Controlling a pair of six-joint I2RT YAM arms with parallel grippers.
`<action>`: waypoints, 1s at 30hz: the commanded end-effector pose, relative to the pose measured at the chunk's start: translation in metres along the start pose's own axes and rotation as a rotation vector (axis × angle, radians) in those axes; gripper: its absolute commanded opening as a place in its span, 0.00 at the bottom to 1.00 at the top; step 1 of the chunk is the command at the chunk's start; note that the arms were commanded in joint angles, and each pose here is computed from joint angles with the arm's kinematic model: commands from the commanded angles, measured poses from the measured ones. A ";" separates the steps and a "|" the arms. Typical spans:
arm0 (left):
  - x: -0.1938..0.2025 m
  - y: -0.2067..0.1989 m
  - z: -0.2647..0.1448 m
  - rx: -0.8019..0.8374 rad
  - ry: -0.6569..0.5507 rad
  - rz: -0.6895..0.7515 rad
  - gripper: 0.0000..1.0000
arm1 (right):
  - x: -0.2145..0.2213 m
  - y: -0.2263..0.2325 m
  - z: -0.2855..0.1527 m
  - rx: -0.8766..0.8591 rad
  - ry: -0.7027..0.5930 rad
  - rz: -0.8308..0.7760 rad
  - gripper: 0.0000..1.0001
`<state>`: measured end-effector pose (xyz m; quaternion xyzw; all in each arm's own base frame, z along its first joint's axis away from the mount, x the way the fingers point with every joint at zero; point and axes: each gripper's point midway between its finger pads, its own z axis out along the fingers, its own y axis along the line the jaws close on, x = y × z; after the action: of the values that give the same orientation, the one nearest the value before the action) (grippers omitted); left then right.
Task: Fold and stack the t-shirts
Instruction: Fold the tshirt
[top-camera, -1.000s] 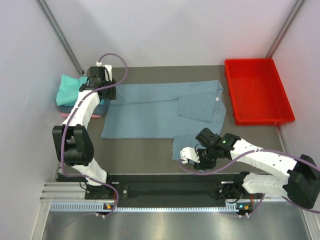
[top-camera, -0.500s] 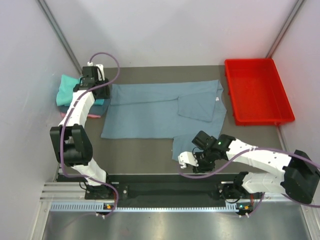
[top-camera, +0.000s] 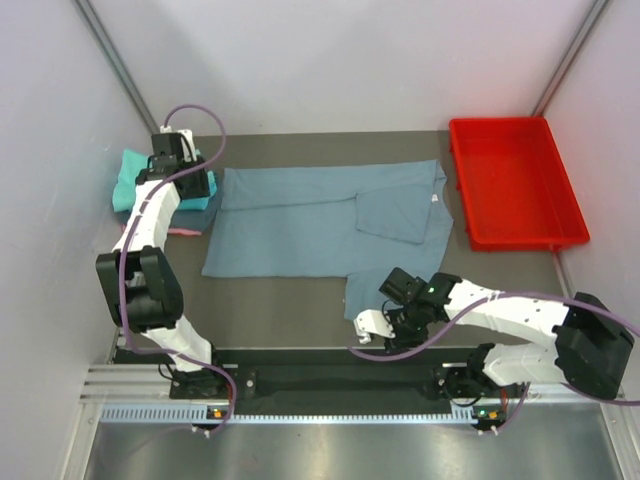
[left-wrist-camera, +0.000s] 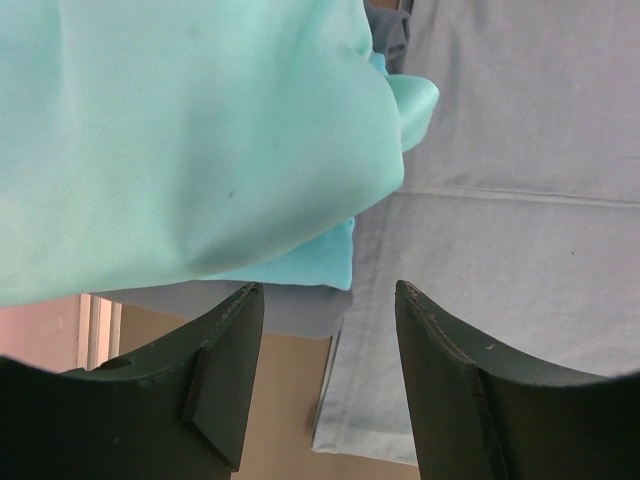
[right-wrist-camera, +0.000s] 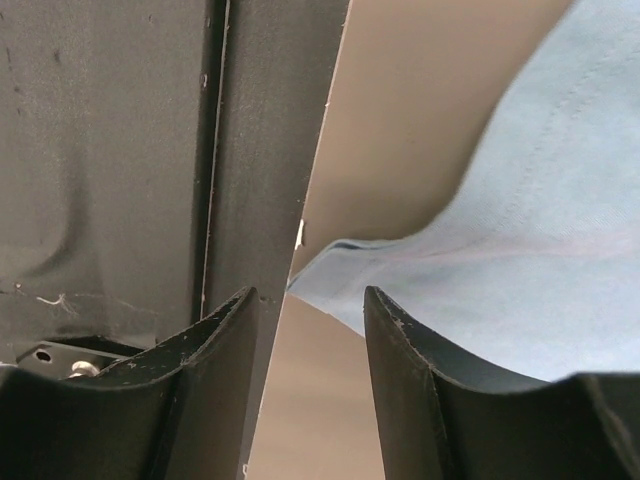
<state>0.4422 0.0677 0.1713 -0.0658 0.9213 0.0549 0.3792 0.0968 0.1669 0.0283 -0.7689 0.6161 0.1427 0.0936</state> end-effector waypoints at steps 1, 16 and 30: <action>-0.024 0.003 -0.010 0.010 -0.060 -0.021 0.60 | -0.005 0.000 0.005 0.003 -0.016 -0.048 0.47; -0.029 0.001 -0.019 0.032 -0.067 -0.090 0.60 | 0.002 -0.011 0.016 0.068 -0.002 -0.037 0.34; 0.005 0.020 -0.075 0.003 0.015 -0.176 0.61 | 0.013 -0.040 -0.004 0.209 0.058 -0.027 0.03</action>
<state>0.4117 0.0778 0.1953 -0.1271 0.9210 0.0268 0.3673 0.1221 0.1598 0.0153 -0.7701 0.6209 0.0757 0.1255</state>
